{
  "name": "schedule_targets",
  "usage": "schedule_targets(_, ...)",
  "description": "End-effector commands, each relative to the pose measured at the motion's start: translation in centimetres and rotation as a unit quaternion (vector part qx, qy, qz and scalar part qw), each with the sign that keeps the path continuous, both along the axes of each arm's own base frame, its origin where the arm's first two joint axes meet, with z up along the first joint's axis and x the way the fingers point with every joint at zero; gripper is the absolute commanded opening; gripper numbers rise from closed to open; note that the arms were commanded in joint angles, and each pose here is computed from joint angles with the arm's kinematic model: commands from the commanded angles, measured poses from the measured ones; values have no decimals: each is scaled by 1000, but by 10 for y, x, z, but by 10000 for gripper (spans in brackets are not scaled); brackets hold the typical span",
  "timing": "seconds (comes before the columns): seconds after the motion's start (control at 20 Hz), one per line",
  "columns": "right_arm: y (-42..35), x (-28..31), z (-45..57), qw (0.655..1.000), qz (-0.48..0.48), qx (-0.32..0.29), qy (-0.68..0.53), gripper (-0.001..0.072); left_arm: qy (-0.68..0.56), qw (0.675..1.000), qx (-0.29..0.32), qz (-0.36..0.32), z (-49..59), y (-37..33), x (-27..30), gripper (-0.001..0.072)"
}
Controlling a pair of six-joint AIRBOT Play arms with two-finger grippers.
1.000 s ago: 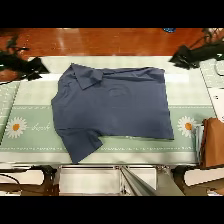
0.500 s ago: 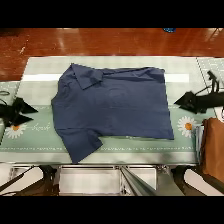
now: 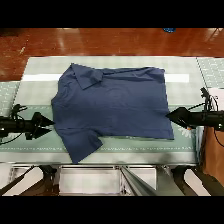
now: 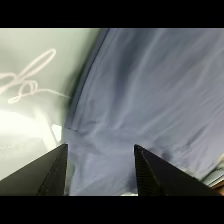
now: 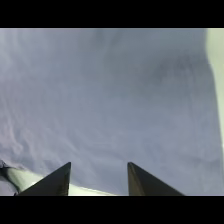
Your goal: Fold the shirts.
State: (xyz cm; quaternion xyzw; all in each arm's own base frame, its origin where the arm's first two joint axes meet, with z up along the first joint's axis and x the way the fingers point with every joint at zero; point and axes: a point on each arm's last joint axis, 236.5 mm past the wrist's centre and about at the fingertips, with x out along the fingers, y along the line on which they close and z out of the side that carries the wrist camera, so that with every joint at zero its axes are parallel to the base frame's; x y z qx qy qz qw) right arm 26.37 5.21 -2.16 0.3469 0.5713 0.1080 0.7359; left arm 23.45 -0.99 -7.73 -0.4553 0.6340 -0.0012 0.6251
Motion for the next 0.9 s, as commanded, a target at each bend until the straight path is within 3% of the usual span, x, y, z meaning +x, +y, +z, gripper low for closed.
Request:
schedule_targets(0.0, 4, -3, 1, 1000, -3, 9, 5, 407, 25, 999, 10, -42, -20, -12, -10, 508)
schedule_targets(0.3, 5, -3, 1, 1000, -6, 13, 8, 407, 20, 999, 29, -30, -40, -10, 5, 505)
schedule_targets(0.35, 2, -1, 1, 1000, -15, 11, 6, 407, 14, 999, 27, -28, -41, -15, 11, 461)
schedule_targets(0.4, -7, 3, 1, 1000, -29, 6, 1, 407, 10, 999, 28, -33, -42, -20, 14, 312)
schedule_targets(0.45, -19, 4, 0, 999, -49, 2, 3, 407, 10, 998, 29, -46, -42, -26, 13, 72)
schedule_targets(0.5, -34, 1, -4, 998, -67, -8, 10, 407, 3, 998, 31, -64, -42, -31, 13, 16)
schedule_targets(0.65, -71, -57, -38, 985, -85, -71, 135, 407, -5, 996, 26, -90, -36, -37, 14, 16)
schedule_targets(0.85, -55, -104, -66, 974, -59, -60, 211, 407, -7, 995, 23, -93, -32, -38, 16, 16)
